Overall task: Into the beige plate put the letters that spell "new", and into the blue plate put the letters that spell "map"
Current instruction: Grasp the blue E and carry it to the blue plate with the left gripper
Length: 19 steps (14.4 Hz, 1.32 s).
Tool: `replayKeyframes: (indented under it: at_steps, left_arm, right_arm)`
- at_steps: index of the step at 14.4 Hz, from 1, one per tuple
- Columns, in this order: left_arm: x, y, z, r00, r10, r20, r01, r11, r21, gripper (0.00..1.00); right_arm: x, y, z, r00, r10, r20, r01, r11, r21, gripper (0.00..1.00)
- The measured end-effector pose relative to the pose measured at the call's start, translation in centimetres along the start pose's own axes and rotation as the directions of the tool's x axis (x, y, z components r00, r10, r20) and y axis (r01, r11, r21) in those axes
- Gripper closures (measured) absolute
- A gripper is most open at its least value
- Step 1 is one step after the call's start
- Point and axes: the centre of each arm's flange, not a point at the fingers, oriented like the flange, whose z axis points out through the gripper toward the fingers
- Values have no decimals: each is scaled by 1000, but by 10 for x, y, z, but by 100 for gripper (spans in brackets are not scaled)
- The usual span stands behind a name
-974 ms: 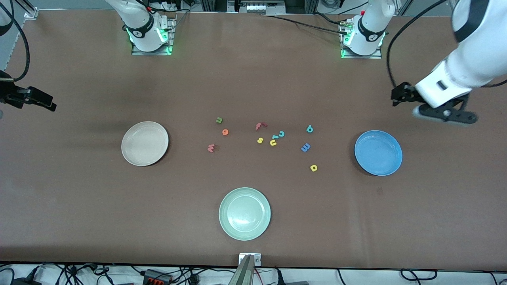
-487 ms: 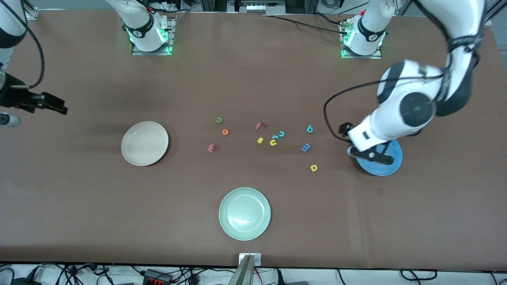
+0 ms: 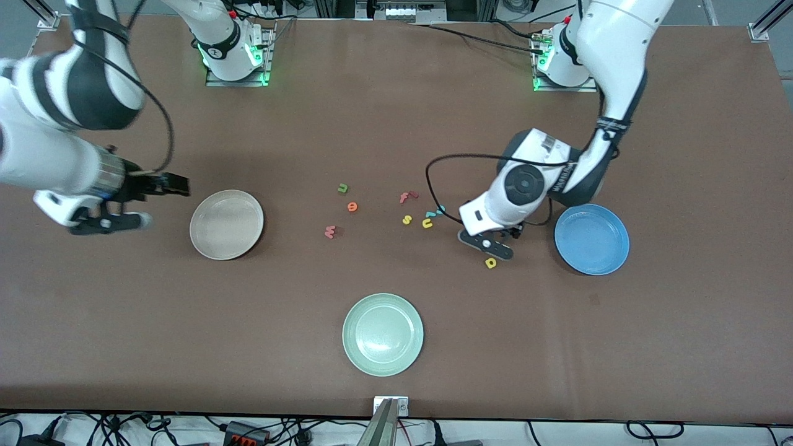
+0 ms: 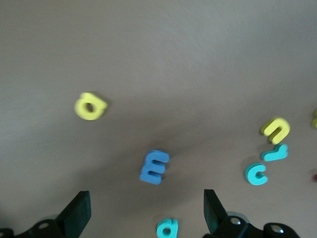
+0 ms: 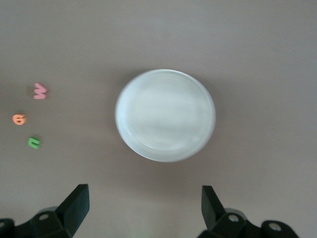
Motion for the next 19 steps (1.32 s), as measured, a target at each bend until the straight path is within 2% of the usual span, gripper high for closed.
replayKeyframes:
  at_steps: [3, 5, 6, 9, 11, 12, 14, 16, 19]
  left_arm:
    - [-13, 10, 28, 995, 93, -28, -91, 994, 56, 4]
    - [-13, 15, 44, 992, 115, -51, -112, 992, 52, 17]
    - [-13, 16, 51, 990, 127, -52, -124, 991, 56, 17]
    - [-11, 15, 49, 987, 147, -65, -142, 987, 73, 46]
    - [-9, 15, 47, 986, 150, -70, -144, 987, 76, 67]
    - [-9, 14, 42, 986, 149, -73, -143, 986, 80, 72]
    - [-8, 10, 38, 987, 143, -73, -137, 987, 85, 72]
    - [-5, -2, 23, 992, 122, -36, -118, 988, 105, 72]
    - [-6, -49, -26, 998, 64, 20, -66, 987, 146, 72]
  right_arm:
    - [20, -54, 40, 1000, -26, 6, 27, 999, -18, 0]
    - [27, -92, 63, 999, -54, 4, 54, 998, -32, 0]
    - [28, -114, 75, 997, -75, 7, 76, 996, -39, 0]
    - [25, -171, 113, 988, -154, 35, 156, 986, -61, 0]
    - [16, -211, 145, 976, -217, 26, 218, 973, -75, 0]
    - [9, -227, 165, 970, -244, 14, 244, 966, -81, 0]
    - [-10, -248, 206, 958, -288, -10, 286, 954, -91, 0]
    - [-27, -259, 233, 947, -321, -22, 317, 943, -99, 0]
    - [-45, -280, 246, 920, -391, -4, 388, 915, -110, 0]
